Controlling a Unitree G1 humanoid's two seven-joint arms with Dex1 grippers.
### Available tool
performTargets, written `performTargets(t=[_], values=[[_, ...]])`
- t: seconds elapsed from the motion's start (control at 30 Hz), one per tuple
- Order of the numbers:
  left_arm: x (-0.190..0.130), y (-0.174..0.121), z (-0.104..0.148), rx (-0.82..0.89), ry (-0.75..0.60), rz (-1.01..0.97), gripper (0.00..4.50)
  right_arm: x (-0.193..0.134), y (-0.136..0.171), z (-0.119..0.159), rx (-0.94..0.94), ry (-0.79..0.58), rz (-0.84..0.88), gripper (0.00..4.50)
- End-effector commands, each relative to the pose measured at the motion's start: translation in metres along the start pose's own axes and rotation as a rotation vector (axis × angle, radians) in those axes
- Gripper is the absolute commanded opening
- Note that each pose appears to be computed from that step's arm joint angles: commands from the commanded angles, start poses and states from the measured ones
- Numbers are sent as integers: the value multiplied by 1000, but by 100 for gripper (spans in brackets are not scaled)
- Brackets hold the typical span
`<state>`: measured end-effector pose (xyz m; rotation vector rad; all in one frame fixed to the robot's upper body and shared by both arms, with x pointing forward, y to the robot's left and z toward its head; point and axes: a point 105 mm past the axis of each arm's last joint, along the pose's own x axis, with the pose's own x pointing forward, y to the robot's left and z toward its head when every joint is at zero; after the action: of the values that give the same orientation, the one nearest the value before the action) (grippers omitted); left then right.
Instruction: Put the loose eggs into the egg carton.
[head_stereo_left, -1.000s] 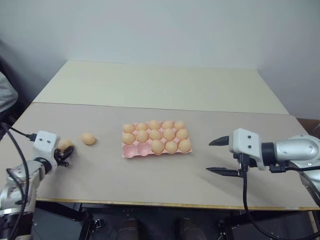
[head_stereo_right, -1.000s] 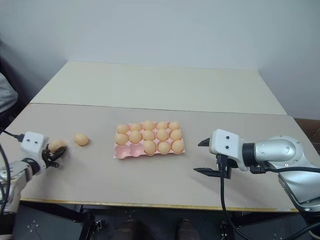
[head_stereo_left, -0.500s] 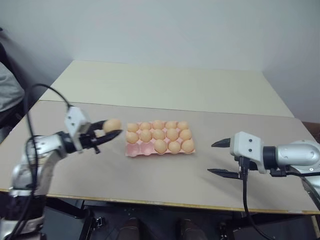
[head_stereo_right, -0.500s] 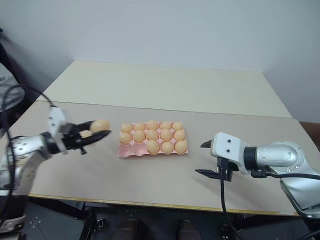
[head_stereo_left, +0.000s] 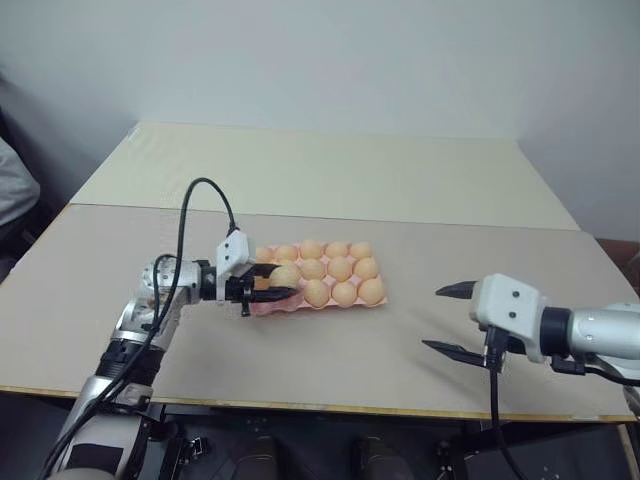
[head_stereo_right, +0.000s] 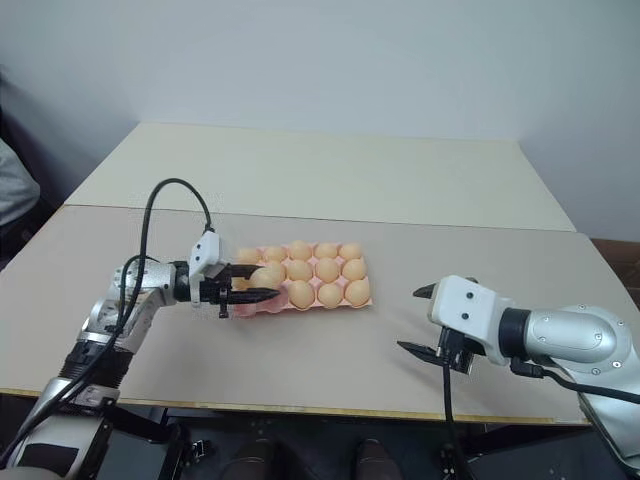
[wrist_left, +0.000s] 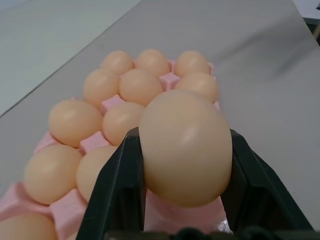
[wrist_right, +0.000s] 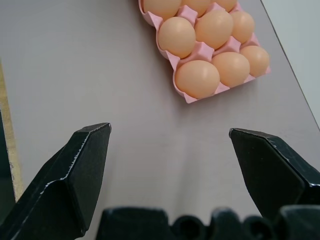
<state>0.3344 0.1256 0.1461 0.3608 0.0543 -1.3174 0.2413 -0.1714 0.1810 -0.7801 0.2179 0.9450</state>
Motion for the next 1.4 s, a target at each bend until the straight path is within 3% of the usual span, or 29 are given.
performTargets(t=[0.03,0.07,0.2,0.37,0.6,1.0,1.27,1.4], values=[[0,3,8,70,5,-7,164,-5,-5,7,-38,-5,-47,443],[0,4,7,71,7,-2,233,-5,-5,7,-37,-5,-49,443],[0,12,10,113,-10,67,354,-3,-6,6,-37,-7,-50,443],[-17,8,29,109,-110,74,354,-3,-9,7,-42,-11,-49,443],[-67,-4,34,125,-84,211,354,-2,-13,8,-55,-16,-32,443],[-203,-47,18,10,228,740,354,10,-22,7,-80,-42,32,443],[-242,-69,12,-52,333,938,354,18,-26,9,-111,-71,86,443],[-245,-78,11,-85,339,972,354,21,-27,5,-115,-71,113,443]])
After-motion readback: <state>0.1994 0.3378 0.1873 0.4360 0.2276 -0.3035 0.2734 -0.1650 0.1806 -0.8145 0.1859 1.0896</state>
